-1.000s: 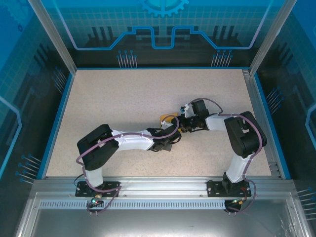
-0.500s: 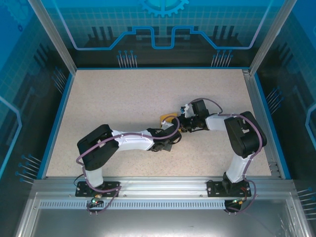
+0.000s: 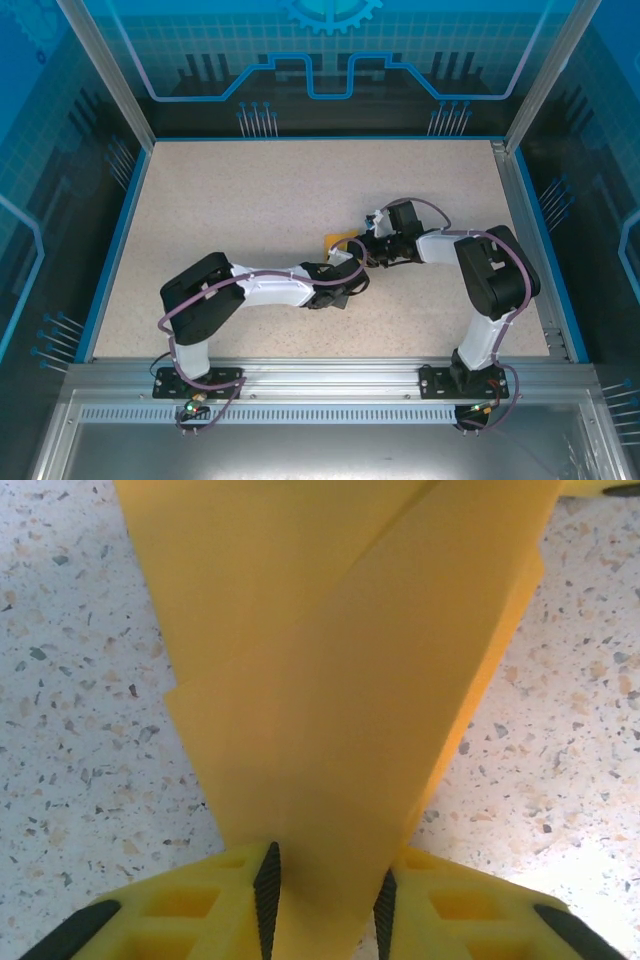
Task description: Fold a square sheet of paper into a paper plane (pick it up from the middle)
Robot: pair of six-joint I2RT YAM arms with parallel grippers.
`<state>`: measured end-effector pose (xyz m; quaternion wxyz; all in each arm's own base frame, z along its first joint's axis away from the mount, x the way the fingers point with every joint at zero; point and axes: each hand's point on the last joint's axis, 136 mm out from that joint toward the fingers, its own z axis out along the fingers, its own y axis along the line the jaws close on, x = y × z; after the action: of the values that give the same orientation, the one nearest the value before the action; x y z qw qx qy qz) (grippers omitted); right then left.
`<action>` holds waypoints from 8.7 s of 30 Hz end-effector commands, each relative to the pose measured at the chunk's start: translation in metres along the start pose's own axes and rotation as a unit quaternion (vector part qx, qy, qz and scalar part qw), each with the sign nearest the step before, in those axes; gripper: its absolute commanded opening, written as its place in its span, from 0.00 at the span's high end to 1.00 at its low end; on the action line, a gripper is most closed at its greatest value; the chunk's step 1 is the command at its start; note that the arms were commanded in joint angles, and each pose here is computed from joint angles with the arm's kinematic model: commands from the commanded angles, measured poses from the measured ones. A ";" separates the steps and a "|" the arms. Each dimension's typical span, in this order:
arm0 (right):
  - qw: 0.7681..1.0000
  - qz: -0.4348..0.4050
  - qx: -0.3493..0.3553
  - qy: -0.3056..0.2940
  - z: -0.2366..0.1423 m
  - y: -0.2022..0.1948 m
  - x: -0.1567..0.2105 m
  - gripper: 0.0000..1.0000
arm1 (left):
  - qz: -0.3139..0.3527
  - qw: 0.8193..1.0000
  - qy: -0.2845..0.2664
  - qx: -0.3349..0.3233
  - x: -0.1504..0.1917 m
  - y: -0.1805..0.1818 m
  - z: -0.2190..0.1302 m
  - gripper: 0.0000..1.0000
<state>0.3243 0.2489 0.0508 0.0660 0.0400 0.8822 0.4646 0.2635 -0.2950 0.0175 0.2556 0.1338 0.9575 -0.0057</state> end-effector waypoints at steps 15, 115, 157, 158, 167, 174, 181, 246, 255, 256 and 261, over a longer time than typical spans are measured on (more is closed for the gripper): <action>1.000 0.000 0.001 0.000 -0.004 0.005 -0.001 0.71 | 0.013 1.000 -0.019 0.003 -0.010 -0.005 -0.006 0.85; 0.999 -0.049 -0.006 0.011 0.022 0.026 0.014 0.88 | -0.239 0.915 0.059 0.320 0.005 0.010 0.001 0.98; 0.996 -0.085 0.009 0.019 0.012 0.035 0.017 0.85 | -0.271 0.898 0.087 0.334 0.016 0.019 0.006 0.98; 0.997 -0.080 0.011 0.021 0.014 0.032 0.018 0.85 | -0.270 0.899 0.087 0.335 0.016 0.018 0.006 0.98; 0.997 -0.064 0.007 0.042 0.032 0.024 0.023 0.86 | -0.262 0.900 0.086 0.336 0.015 0.018 0.005 0.97; 0.997 -0.062 0.006 0.045 0.037 0.024 0.022 0.86 | -0.246 0.907 0.077 0.334 0.004 0.018 -0.002 0.85; 0.997 -0.062 0.004 0.047 0.038 0.024 0.023 0.86 | -0.235 0.911 0.065 0.333 -0.010 0.017 -0.007 0.81; 0.996 -0.059 -0.017 0.062 0.048 0.031 0.018 0.86 | -0.307 0.892 0.060 0.327 -0.012 0.025 -0.003 0.88; 0.997 -0.062 -0.016 0.047 0.042 0.036 0.011 0.86 | -0.342 0.887 0.073 0.301 0.006 0.036 0.004 1.00; 0.997 -0.064 -0.018 0.043 0.040 0.037 0.010 0.86 | -0.348 0.886 0.074 0.297 0.009 0.037 0.005 1.00; 0.997 -0.065 -0.025 0.045 0.038 0.041 0.009 0.85 | -0.361 0.877 0.078 0.306 0.012 0.035 0.008 1.00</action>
<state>0.3188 0.3000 0.0481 0.0516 -0.0318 0.8816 0.4681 0.2692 -0.2687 0.0154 0.1135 -0.1230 0.9053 -0.3904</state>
